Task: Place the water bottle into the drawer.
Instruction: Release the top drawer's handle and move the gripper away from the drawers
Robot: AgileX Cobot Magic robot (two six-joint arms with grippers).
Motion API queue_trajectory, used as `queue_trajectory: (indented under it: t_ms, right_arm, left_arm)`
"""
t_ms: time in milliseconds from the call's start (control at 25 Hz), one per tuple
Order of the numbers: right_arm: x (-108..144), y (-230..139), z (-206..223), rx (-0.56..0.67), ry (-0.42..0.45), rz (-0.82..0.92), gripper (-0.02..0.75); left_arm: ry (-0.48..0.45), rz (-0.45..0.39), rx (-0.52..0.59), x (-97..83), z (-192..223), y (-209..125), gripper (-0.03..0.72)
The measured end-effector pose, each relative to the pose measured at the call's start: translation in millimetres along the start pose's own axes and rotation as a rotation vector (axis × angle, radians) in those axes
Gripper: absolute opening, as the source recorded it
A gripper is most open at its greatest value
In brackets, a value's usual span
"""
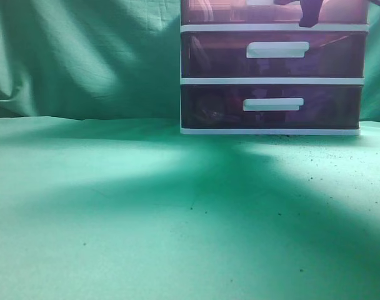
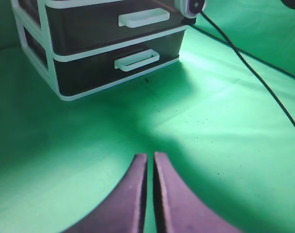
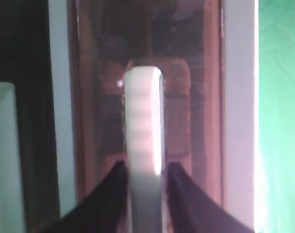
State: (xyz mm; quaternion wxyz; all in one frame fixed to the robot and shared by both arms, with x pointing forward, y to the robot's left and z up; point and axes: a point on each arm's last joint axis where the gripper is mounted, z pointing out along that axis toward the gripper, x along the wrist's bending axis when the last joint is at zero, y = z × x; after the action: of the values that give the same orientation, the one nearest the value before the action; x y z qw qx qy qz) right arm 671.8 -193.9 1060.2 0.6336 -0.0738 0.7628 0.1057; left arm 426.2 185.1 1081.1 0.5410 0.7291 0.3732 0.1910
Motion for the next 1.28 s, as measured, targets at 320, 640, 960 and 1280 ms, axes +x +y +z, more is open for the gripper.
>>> queue_trajectory:
  t_ms: [320, 640, 960, 1280]
  right_arm:
    - [4, -1, 0, 0.015, 0.049, 0.175, 0.553]
    - [2, 5, -10, 0.042, 0.155, 0.274, 0.545]
    - [-24, 7, -33, 0.059, 0.143, 0.424, 0.545]
    - [-32, 5, -62, 0.173, 0.296, 0.643, 0.545]
  left_arm:
    - [0.066, -0.001, -0.018, 6.0, 0, 2, 0.0]
    - [0.08, -0.001, -0.021, 7.3, 0, 2, 0.0]
    - [0.084, -0.001, -0.021, 7.6, 0, 1, 0.0]
    - [0.084, -0.003, -0.021, 7.6, 0, 1, 0.0]
